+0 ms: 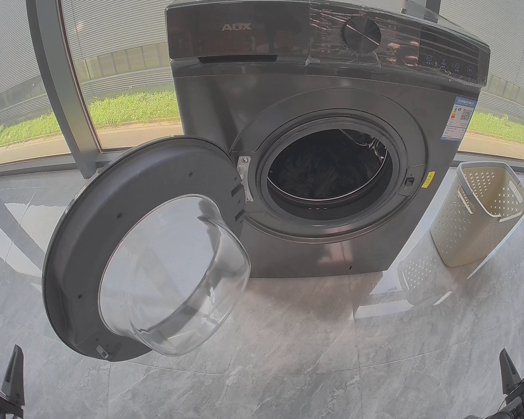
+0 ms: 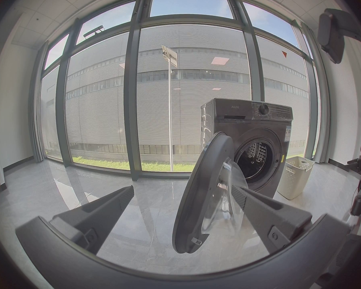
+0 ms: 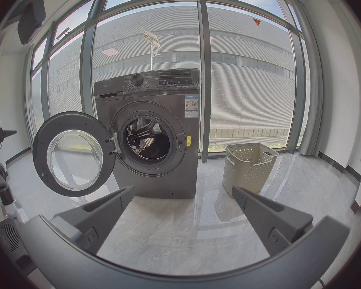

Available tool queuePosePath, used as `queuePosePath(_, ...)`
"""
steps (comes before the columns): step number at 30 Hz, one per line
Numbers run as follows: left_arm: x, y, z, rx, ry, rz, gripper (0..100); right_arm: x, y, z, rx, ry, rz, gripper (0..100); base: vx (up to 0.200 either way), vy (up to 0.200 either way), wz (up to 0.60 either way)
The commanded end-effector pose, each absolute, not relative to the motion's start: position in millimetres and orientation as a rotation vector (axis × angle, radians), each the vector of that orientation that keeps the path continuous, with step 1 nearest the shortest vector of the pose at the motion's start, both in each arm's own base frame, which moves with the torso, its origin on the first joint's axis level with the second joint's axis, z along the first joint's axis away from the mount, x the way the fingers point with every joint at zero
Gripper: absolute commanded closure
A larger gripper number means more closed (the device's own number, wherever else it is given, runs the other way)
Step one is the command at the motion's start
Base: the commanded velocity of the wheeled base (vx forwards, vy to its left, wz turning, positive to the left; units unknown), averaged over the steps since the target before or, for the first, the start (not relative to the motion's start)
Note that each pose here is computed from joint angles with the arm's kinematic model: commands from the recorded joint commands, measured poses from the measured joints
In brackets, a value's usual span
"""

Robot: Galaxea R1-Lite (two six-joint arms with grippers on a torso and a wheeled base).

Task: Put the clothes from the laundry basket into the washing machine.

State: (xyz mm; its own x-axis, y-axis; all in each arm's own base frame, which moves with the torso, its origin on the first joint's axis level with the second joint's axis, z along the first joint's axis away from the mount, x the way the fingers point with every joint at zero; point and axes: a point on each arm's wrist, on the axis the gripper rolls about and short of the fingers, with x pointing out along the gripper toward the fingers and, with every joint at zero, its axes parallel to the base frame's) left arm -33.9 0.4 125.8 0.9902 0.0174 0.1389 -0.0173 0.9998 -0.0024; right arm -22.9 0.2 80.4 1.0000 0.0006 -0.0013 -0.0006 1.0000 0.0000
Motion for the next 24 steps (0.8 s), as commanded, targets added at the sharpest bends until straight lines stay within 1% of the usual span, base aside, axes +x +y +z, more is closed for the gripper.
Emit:
queuePosePath(1,-11,0,149,0.011,0.028,-0.002,0,-23,0,75,0.0,0.003,0.002,0,0.0,0.0,0.0)
queuePosePath(4,7,0,157,0.004,0.104,-0.035,0,-23,0,75,0.0,0.003,0.002,0,0.0,0.0,0.0)
queuePosePath(8,33,-2,168,0.01,0.165,-0.066,0,-23,0,75,0.0,0.003,0.002,0,0.0,0.0,0.0)
queuePosePath(9,33,-2,168,0.01,0.165,-0.066,0,-23,0,75,0.0,0.003,0.002,0,0.0,0.0,0.0)
queuePosePath(10,45,-3,171,0.011,0.19,-0.072,0,-23,0,75,0.0,0.003,0.002,0,0.0,0.0,0.0)
queuePosePath(15,68,-6,175,0.003,0.223,-0.113,0,-23,0,75,0.0,0.003,0.002,0,0.0,0.0,0.0)
queuePosePath(19,91,-7,177,-0.011,0.275,-0.137,0,-23,0,75,0.0,0.003,0.002,0,0.0,0.0,0.0)
queuePosePath(24,108,-9,176,-0.005,0.306,-0.161,0,-23,0,75,0.0,0.003,0.002,0,0.0,0.0,0.0)
